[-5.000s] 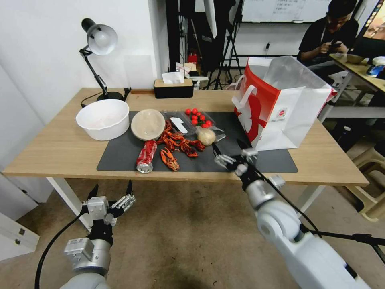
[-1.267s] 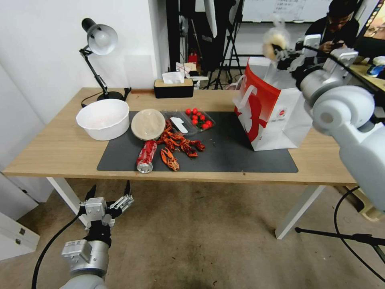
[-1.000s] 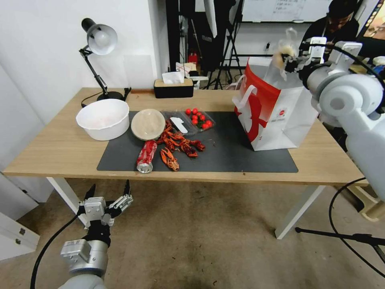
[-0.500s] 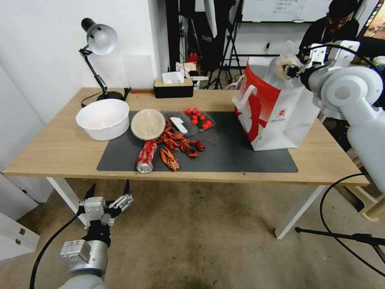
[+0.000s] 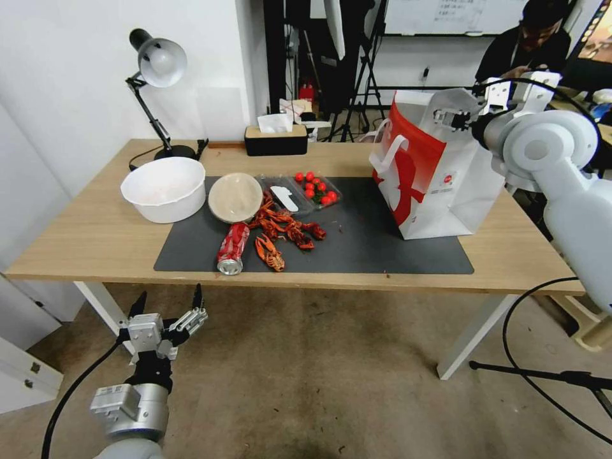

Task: Pick up the trash from the table and place it into the takeout bag.

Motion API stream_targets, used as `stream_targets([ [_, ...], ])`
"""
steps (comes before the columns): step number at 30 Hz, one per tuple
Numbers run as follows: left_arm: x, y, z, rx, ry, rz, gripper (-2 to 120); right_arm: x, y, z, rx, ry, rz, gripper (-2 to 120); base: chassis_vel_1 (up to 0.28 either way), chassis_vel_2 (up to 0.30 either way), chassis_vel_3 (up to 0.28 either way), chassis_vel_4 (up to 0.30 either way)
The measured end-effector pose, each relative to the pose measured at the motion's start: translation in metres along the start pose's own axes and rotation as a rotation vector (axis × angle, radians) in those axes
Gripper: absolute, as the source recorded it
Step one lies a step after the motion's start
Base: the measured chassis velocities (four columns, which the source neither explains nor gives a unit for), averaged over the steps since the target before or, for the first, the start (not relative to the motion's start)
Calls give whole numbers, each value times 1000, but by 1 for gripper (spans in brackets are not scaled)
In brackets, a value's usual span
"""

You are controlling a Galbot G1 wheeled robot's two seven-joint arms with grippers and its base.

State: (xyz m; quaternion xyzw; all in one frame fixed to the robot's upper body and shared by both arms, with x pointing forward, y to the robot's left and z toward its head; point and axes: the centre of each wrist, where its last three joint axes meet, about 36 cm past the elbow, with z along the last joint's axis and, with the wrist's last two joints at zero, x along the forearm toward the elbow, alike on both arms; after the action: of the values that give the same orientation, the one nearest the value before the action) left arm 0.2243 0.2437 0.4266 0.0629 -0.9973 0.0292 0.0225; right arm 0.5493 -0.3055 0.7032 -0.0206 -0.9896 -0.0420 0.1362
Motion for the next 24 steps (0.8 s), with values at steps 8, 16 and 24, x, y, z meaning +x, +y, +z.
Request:
stream_targets([
  [8,0,-2,0,6,-3,9,100,13,5,14,14,-117,-69,100,0,0,0,0],
  [16,-1,-2,-2,7,-11,12,100,22,13,35,4,-224,-135,100,0,0,0,0],
  [24,-1,-2,-2,7,-16,15,100,38,18,74,22,-340,-228,100,0,0,0,0],
])
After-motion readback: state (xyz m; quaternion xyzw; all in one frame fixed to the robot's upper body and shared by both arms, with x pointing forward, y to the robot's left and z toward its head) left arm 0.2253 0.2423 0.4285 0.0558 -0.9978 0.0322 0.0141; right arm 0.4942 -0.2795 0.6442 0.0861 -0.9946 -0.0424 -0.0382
